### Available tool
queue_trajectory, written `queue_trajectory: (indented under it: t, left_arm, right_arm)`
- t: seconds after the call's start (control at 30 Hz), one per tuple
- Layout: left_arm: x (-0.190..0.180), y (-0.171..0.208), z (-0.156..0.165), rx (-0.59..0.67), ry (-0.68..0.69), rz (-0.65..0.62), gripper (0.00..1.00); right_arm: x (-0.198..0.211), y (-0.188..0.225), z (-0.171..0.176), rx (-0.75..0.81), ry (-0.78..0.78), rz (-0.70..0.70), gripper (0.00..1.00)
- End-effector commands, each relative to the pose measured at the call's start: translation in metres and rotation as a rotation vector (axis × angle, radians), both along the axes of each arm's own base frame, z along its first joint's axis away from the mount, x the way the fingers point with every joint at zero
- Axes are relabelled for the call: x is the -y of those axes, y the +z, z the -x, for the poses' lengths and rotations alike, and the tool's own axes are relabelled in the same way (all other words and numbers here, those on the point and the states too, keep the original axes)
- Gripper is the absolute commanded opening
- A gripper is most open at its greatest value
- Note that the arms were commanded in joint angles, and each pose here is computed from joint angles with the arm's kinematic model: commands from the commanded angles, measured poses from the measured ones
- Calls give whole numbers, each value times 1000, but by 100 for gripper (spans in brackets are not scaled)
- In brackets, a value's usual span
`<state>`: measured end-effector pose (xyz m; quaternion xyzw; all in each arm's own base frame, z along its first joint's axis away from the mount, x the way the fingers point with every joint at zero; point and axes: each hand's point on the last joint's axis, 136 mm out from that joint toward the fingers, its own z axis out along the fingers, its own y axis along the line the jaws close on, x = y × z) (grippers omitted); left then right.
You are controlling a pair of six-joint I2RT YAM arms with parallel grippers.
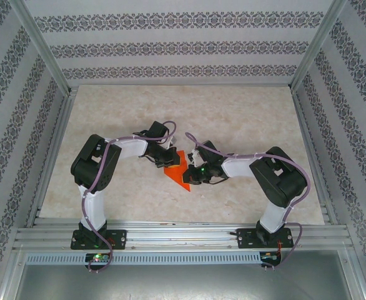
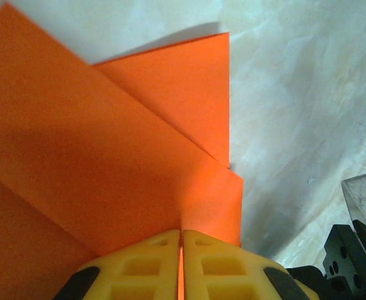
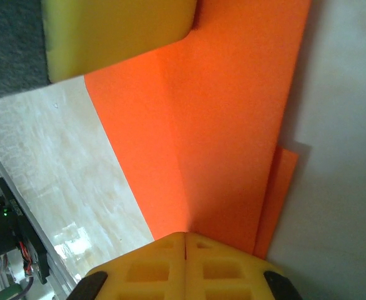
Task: Fold a paper plane with a square sheet of paper (fold left side to right side)
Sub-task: Fourth fold the wing at the center of the table.
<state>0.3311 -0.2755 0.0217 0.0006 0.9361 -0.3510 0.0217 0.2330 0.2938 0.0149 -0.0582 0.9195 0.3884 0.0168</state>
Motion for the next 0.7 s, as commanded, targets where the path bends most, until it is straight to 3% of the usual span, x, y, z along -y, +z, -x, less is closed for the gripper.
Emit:
queue_trajectory:
  t: [0.0,0.2,0.67]
  left_arm:
    - [1,27,-12,122,3,32,10]
    - [8,40,-2,122,-18,79,8]
    - [16,3,14,3,3,40,5]
  right_arm:
    - [22,-32,15,-61,-10,105,0]
    - [23,-33,14,-54,-10,117,0]
    - [30,-39,17,-68,-10,165,0]
